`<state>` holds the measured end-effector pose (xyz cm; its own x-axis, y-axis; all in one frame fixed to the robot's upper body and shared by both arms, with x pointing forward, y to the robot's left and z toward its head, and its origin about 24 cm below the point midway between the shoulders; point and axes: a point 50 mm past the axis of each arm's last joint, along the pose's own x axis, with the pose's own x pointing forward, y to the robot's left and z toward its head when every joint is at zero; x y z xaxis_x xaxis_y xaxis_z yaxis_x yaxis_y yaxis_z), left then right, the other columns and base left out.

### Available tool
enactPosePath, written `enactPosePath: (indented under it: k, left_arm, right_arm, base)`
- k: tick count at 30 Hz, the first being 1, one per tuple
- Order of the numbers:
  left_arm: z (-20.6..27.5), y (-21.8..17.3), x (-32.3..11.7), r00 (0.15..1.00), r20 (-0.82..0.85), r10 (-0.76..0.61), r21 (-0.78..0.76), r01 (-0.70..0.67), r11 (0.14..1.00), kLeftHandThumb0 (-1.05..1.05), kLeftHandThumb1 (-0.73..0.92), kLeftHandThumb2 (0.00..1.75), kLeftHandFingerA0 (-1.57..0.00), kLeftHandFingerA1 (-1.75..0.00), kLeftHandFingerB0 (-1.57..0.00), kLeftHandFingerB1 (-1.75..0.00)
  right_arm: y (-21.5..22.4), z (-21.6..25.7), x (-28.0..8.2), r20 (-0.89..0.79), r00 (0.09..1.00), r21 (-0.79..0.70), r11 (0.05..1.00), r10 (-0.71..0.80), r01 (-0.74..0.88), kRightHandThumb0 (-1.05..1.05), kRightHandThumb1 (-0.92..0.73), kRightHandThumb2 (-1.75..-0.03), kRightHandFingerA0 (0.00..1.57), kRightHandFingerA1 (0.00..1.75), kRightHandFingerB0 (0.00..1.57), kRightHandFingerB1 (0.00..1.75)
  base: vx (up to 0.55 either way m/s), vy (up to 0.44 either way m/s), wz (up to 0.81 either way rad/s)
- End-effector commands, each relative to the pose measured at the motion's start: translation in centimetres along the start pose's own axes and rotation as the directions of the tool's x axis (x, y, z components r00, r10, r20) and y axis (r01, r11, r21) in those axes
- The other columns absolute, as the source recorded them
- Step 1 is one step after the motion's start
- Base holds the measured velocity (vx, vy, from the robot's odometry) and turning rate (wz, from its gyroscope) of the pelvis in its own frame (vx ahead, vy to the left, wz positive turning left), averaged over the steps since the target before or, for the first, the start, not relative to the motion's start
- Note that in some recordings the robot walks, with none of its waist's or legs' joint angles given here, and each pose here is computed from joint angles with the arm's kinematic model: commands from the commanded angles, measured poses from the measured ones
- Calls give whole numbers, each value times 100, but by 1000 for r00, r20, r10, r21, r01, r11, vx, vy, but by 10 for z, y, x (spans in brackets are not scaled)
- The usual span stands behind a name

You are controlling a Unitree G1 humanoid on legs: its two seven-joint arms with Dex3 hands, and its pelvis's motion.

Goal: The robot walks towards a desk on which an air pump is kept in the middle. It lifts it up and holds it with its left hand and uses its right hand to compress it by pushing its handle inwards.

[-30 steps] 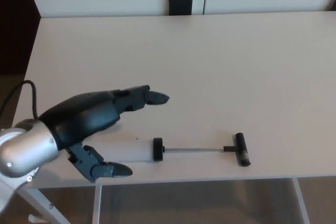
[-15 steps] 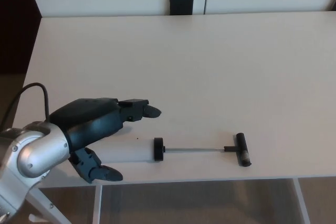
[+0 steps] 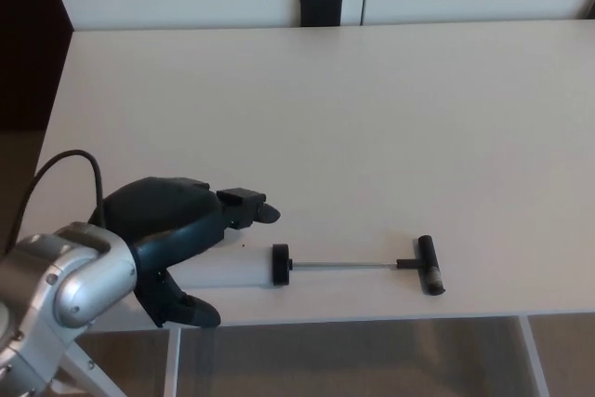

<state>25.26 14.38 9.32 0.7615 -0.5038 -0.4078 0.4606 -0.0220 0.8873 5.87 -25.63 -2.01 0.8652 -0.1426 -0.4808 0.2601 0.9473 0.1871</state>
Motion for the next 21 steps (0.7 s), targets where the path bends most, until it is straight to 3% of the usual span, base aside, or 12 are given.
enactPosePath:
  k: [1,4,5,8,9,13,14,16,18,19,21]
  left_arm:
    - [-5,1,7,969,-98,227,566,-134,814,-60,42,69,-31,-41,-25,-37]
    - [-6,-2,8,968,-98,231,571,-135,810,-60,42,69,-31,-41,-25,-38]
    - [-6,-3,9,969,-100,228,570,-132,811,-60,41,68,-31,-41,-25,-37]
    - [-5,-5,10,969,-102,225,567,-129,813,-60,41,68,-31,-41,-25,-37]
    - [-5,-6,10,969,-101,225,568,-129,813,-60,41,68,-31,-41,-25,-37]
    - [-6,-9,12,969,-104,225,594,-121,795,-57,42,68,-31,-40,-25,-37]
    - [-7,-10,14,968,-107,227,609,-117,785,-56,41,67,-31,-40,-25,-37]
    - [-9,-11,17,967,-117,226,623,-106,775,-58,41,67,-31,-40,-24,-37]
    - [-10,-12,19,967,-125,224,628,-97,772,-58,41,67,-31,-40,-24,-37]
    - [-10,-12,20,967,-129,221,628,-93,773,-57,42,68,-31,-40,-24,-37]
    - [-9,-12,21,967,-131,219,627,-90,774,-57,42,68,-31,-40,-24,-37]
  right_arm:
    - [1,6,4,37,999,-21,999,35,-34,-38,-61,-58,68,47,42,36]
    - [1,6,5,39,999,-17,999,37,-37,-37,-62,-58,69,47,43,36]
    - [1,7,5,37,999,-16,999,31,-31,-44,-51,-76,65,57,38,47]
    - [1,8,5,34,999,-14,1000,22,-21,-44,-51,-76,65,57,38,47]
    - [1,8,5,35,999,-15,1000,26,-25,-38,-61,-58,72,47,44,36]
    - [1,8,6,38,999,-18,999,32,-31,-39,-60,-57,71,47,44,36]
    - [1,8,6,41,999,-14,999,34,-33,-43,-51,-76,65,58,40,47]
    - [2,7,6,42,999,-9,999,34,-33,-43,-52,-76,64,57,40,47]
    - [3,7,5,41,999,-8,999,32,-32,-43,-52,-76,64,57,40,47]
    - [3,8,4,42,999,-9,999,32,-32,-35,-62,-58,71,48,43,37]
    - [4,9,4,43,999,-10,999,32,-32,-35,-62,-58,71,48,43,37]
  base:
    - [0,0,0]
    - [0,0,0]
    - [0,0,0]
    - [0,0,0]
    - [0,0,0]
    - [0,0,0]
    - [0,0,0]
    - [0,0,0]
    - [0,0,0]
    - [0,0,0]
    - [0,0,0]
